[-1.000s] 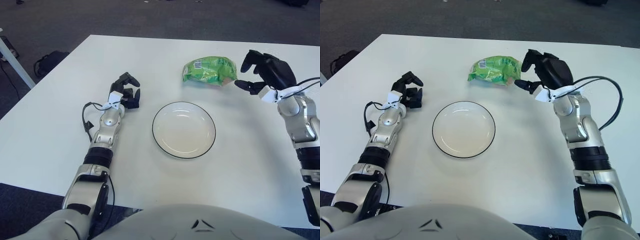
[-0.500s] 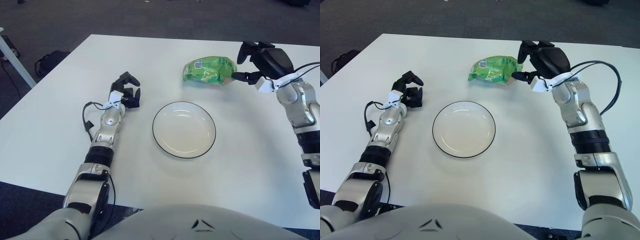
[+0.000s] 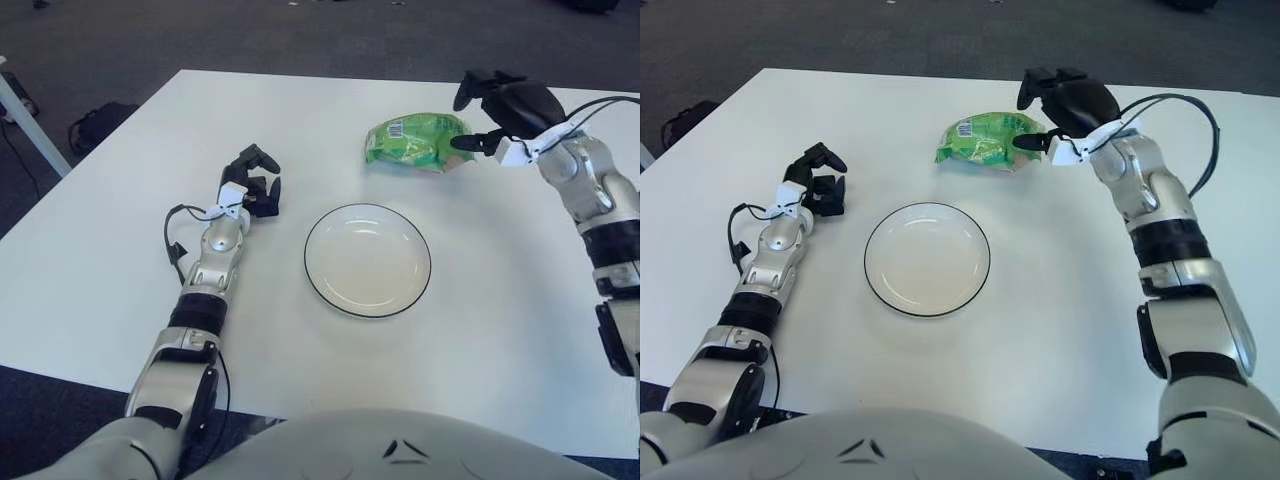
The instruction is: Put the snack into the plate.
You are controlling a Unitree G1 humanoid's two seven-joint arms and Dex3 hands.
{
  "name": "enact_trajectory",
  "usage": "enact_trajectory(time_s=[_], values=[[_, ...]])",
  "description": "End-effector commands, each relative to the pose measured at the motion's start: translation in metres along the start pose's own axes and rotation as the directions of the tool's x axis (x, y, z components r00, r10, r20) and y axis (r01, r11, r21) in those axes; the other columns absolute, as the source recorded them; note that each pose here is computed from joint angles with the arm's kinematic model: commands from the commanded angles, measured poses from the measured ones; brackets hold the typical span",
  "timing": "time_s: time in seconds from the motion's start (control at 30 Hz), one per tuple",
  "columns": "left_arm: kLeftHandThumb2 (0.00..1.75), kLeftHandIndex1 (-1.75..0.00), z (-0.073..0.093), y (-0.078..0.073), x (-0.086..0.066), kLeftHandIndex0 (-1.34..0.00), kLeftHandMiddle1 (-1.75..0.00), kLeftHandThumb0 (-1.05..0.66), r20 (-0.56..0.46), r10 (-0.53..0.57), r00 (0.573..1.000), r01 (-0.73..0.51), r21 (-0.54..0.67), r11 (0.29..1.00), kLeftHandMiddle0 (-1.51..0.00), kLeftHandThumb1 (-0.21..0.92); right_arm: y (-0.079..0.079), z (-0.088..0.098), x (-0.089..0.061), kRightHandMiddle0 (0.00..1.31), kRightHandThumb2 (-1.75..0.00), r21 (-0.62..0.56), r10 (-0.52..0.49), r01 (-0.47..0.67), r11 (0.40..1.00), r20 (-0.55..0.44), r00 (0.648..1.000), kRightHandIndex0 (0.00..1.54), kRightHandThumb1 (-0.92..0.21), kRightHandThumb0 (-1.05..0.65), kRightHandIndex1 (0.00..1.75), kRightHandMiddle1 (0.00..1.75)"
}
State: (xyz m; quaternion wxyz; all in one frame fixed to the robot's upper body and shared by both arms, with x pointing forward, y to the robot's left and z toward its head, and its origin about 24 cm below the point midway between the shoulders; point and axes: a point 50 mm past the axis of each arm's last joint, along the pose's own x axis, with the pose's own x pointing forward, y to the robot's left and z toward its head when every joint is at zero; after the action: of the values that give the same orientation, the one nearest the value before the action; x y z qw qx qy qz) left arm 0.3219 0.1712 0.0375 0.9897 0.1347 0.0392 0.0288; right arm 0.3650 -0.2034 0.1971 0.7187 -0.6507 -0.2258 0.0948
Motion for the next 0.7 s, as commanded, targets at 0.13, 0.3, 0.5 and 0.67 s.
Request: enact_trajectory(time_s=[0.13, 0.3, 0.5, 0.67], values=[[1.35, -1.75, -0.034, -0.013, -0.017, -0.64, -1.75, -0.49, -0.139, -0.029, 0.990, 0.032, 0.022, 0.999, -1.33, 0.28, -0.004, 0.002, 0.016, 0.00, -0.53, -0.018, 0.019, -0.019, 1.000, 0.023, 1.000, 0.00, -0.92, -0.94, 0.84, 0.95], [1.35, -1.75, -0.034, -0.013, -0.016, -0.64, -1.75, -0.49, -0.144, -0.022, 0.989, 0.028, 0.038, 0.999, -1.33, 0.29, 0.000, 0.003, 0.028, 0.00, -0.59, -0.006, 0.043, -0.043, 0.999, 0.016, 0.999, 0.00, -0.92, -0.96, 0.64, 0.83], [1.33, -1.75, -0.033, -0.014, -0.017, -0.63, -1.75, -0.49, -0.140, -0.020, 0.990, 0.028, 0.056, 0.998, -1.33, 0.30, 0.006, 0.008, 0.037, 0.00, -0.70, 0.002, 0.063, -0.063, 0.998, 0.014, 0.998, 0.00, -0.92, -0.98, 0.42, 0.67], [1.33, -1.75, -0.033, -0.014, -0.017, -0.62, -1.75, -0.49, -0.139, -0.018, 0.990, 0.027, 0.065, 0.998, -1.34, 0.30, 0.009, 0.012, 0.042, 0.00, -0.74, 0.006, 0.072, -0.072, 0.997, 0.018, 0.997, 0.00, -0.92, -0.99, 0.34, 0.60]])
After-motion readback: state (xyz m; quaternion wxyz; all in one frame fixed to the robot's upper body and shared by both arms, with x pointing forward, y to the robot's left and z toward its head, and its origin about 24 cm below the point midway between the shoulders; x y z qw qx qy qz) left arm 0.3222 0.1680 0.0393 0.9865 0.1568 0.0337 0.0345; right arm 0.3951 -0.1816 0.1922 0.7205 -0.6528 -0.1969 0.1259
